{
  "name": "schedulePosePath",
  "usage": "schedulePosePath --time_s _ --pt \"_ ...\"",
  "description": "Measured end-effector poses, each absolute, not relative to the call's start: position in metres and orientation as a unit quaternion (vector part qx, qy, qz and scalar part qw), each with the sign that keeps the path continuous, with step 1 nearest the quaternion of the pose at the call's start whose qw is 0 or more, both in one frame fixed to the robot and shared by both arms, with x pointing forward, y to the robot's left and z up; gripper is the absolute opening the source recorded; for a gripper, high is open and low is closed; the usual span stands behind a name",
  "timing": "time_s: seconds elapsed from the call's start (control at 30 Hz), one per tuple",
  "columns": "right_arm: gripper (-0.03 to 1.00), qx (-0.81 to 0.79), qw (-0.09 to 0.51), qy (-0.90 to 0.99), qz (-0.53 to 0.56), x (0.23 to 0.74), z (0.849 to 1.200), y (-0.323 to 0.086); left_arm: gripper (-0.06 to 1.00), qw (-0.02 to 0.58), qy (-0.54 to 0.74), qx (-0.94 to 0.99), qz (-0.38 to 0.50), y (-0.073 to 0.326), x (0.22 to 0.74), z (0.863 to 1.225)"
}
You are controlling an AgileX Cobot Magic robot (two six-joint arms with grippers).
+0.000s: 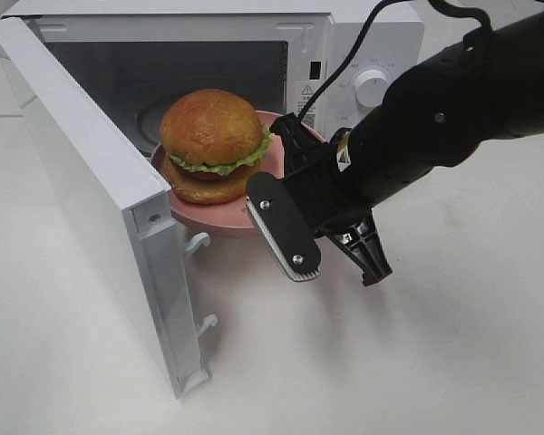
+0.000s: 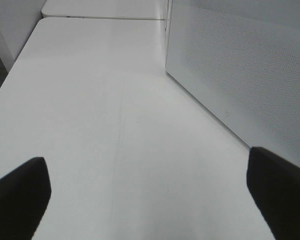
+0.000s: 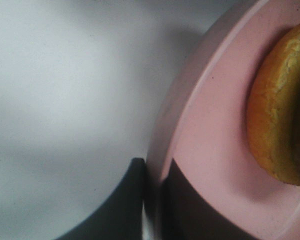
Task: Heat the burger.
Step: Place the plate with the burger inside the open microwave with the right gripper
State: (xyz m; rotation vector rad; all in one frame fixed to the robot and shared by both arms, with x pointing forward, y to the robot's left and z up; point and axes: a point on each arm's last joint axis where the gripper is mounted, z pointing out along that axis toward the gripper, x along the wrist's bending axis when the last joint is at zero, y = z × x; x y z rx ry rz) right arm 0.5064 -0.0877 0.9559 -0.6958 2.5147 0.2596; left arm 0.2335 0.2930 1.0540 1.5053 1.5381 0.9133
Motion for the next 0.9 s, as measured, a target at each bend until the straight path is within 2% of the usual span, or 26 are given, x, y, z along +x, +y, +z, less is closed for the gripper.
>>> schedulePosePath --time_s 0.9 --pt "0.06 -0.229 0.261 0.932 0.104 0.564 0.950 -0.041 0.99 0.391 0.605 0.593 0.360 0.293 0.233 1.054"
